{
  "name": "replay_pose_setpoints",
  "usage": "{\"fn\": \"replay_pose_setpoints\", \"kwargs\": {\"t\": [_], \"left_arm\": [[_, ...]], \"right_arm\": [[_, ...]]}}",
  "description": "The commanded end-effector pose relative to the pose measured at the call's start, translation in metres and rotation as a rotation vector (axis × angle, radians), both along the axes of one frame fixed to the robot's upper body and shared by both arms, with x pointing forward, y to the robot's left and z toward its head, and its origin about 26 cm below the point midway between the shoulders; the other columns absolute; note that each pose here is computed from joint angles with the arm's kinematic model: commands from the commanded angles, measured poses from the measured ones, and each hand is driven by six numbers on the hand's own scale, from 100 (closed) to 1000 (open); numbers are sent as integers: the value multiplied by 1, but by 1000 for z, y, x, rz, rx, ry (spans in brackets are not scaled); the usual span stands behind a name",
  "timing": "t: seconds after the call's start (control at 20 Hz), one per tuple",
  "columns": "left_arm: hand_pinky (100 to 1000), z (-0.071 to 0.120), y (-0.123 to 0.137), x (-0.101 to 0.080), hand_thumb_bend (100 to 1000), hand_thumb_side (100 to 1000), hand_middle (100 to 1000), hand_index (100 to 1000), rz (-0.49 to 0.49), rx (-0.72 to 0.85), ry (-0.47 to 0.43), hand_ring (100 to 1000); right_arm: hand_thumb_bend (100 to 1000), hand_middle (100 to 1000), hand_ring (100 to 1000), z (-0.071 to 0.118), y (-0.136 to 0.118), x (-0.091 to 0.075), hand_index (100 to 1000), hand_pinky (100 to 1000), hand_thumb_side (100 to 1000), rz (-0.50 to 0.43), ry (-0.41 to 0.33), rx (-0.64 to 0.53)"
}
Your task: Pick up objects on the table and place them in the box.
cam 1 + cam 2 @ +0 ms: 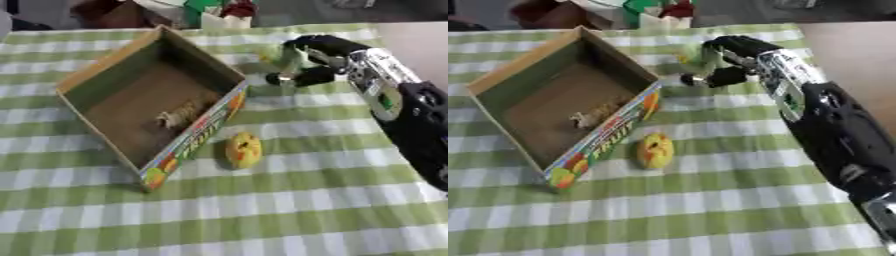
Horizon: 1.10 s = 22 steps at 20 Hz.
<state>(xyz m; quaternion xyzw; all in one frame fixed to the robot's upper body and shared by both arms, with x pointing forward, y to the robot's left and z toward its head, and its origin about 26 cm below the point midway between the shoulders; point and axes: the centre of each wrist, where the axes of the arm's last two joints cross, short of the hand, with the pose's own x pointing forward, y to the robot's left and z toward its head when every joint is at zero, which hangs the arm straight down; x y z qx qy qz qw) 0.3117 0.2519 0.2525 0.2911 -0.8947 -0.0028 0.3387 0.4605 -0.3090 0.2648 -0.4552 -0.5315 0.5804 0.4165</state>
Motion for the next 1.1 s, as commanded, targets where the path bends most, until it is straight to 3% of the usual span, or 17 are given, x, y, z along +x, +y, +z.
{"fn": "replay_pose_setpoints", "kwargs": {"t": [0.05, 0.2, 0.45, 0.55, 0.8, 1.05, 1.1], "left_arm": [[591, 8, -1, -3, 100, 1000, 675, 833, -14, 6, -33, 660], [592, 7, -1, -4, 100, 1000, 673, 831, -18, 6, -29, 660], [599, 6, -1, -4, 100, 1000, 677, 834, -34, 11, -27, 665], [600, 6, -1, -4, 100, 1000, 677, 833, -38, 12, -26, 666], [601, 4, -1, -4, 100, 1000, 675, 832, -45, 15, -19, 664], [602, 4, 0, -4, 100, 1000, 675, 832, -48, 14, -18, 663], [602, 4, 0, -4, 100, 1000, 675, 832, -49, 14, -18, 663]], "right_arm": [[567, 909, 960, 7, -4, 1, 1000, 907, 967, -22, -31, -27], [519, 881, 949, 8, -2, 1, 985, 896, 934, -28, -57, -36], [344, 697, 894, 9, -1, 3, 851, 849, 852, -46, -97, -36], [271, 612, 868, 7, -1, 4, 802, 834, 860, -54, -111, -31], [122, 534, 826, 3, -1, 5, 750, 806, 875, -65, -115, -14], [100, 508, 807, 2, -1, 5, 731, 793, 847, -62, -111, -14], [100, 490, 776, 1, -1, 5, 718, 773, 753, -60, -111, -16]]}}
